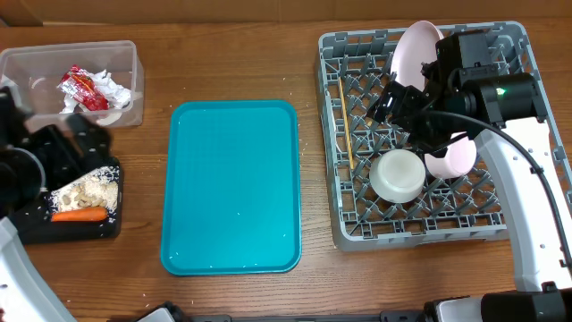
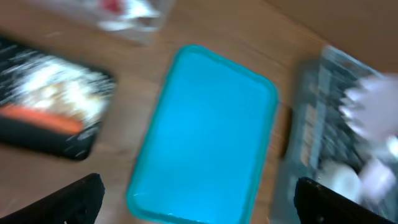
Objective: Sort waste into correct bins and load items into the dishwasher rack
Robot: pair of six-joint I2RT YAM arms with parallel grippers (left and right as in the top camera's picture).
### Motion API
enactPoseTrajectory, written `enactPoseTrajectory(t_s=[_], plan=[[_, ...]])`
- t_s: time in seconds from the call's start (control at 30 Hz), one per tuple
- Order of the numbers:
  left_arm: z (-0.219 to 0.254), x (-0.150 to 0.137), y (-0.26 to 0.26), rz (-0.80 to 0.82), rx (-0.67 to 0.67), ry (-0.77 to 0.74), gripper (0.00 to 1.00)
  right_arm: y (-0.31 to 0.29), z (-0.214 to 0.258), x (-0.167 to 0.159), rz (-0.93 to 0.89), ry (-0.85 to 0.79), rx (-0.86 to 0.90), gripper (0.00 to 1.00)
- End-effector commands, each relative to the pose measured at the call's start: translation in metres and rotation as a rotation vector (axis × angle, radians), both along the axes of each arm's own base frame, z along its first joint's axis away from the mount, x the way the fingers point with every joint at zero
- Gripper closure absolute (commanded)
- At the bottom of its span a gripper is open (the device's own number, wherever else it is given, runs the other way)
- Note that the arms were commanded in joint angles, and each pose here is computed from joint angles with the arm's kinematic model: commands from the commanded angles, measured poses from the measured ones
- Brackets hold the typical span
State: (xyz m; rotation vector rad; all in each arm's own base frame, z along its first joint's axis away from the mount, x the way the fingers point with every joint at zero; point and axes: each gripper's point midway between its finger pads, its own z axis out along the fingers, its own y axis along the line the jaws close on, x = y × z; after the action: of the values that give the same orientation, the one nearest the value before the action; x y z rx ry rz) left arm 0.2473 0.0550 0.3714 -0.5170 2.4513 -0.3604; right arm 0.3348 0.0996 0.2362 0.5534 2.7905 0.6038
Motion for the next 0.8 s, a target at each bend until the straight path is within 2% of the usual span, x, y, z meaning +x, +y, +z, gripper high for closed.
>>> enactPoseTrajectory(t_s=[0.0, 0.13, 0.27, 0.4, 0.77], plan=[[0.006, -0.001, -0.048, -0.269, -0.05, -0.087, 0.0, 0.002, 0.009, 0.001, 0.006, -0.029, 0.007, 0.0], [-0.013, -0.018, -0.079, -0.412, -0.048, -0.05, 0.0, 0.002, 0.009, 0.001, 0.006, -0.029, 0.007, 0.0], [-0.035, -0.039, -0.094, -0.482, -0.046, -0.012, 0.0, 0.002, 0.009, 0.001, 0.006, -0.029, 0.007, 0.0], [-0.042, -0.059, -0.109, -0.548, -0.072, -0.051, 0.0, 0.002, 0.009, 0.001, 0.006, -0.029, 0.007, 0.0], [-0.039, -0.116, -0.129, -0.542, -0.029, -0.184, 0.0, 0.002, 0.009, 0.001, 0.006, -0.029, 0.007, 0.0]])
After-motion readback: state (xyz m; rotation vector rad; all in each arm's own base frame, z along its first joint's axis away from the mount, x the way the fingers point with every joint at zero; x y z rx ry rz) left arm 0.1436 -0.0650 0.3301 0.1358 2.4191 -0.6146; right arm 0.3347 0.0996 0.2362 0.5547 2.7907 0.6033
